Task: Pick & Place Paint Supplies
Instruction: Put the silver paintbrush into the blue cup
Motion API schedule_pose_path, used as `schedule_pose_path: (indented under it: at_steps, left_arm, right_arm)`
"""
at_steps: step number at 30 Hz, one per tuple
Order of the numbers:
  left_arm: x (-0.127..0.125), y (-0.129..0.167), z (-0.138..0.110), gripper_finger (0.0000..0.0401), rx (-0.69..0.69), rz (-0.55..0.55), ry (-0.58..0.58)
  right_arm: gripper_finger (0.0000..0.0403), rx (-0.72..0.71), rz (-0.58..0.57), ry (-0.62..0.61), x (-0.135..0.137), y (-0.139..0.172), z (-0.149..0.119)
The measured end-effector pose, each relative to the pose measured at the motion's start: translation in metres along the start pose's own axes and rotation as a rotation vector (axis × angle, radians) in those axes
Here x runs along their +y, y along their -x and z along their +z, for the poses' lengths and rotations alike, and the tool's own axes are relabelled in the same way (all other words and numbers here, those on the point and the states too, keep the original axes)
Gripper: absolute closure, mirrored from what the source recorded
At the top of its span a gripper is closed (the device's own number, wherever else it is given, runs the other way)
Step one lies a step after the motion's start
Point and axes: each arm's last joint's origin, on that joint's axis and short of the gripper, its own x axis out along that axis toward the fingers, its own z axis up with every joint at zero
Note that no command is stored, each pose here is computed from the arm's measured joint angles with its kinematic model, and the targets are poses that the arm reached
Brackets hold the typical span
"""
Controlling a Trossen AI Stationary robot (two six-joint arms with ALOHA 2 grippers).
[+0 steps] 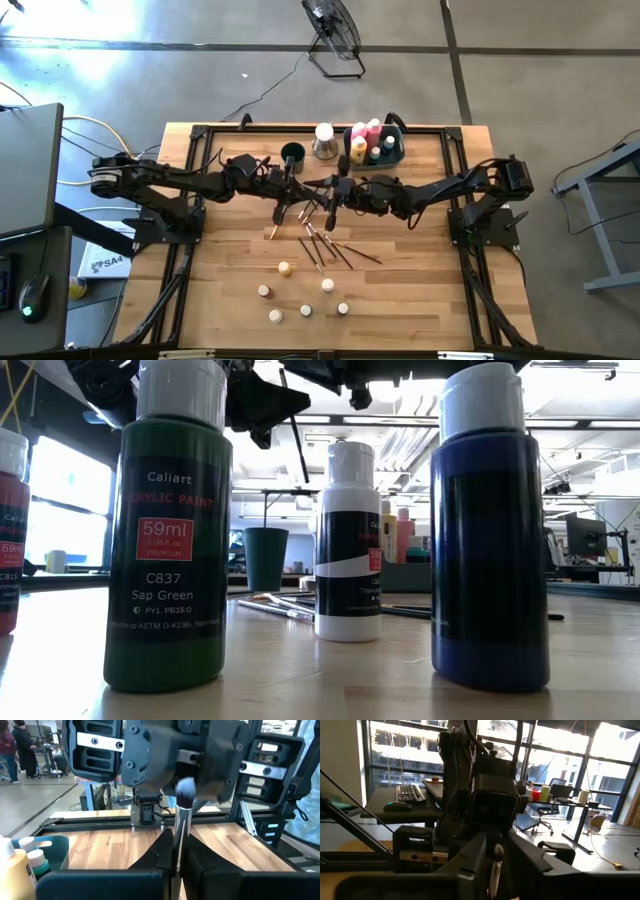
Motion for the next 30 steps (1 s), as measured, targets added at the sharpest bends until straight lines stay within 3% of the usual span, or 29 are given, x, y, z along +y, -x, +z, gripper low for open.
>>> schedule_pose_path:
  at_steps: [5, 9, 15, 24, 30]
  left_arm:
    - [0.004, 0.004, 0.001, 0.0391, 0.034, 0.057, -0.032]
    - [0.018, 0.017, 0.006, 0.0391, 0.068, 0.138, -0.032]
    - [0.043, 0.04, 0.016, 0.0391, 0.083, 0.265, -0.034]
    - [0.084, 0.068, 0.014, 0.0391, 0.122, 0.542, -0.035]
    - [0.094, 0.076, 0.011, 0.0391, 0.137, 0.611, -0.018]
  right_arm:
    - [0.0255, 0.008, -0.051, -0.001, 0.001, 0.003, 0.005]
    - [0.0237, 0.067, -0.101, 0.037, 0.003, 0.015, 0.02]
    - [0.0248, 0.173, -0.073, 0.047, 0.005, 0.038, 0.04]
    - [0.0282, 0.338, -0.038, 0.023, 0.008, 0.05, 0.033]
    - [0.0296, 0.342, -0.038, 0.023, 0.008, 0.05, 0.031]
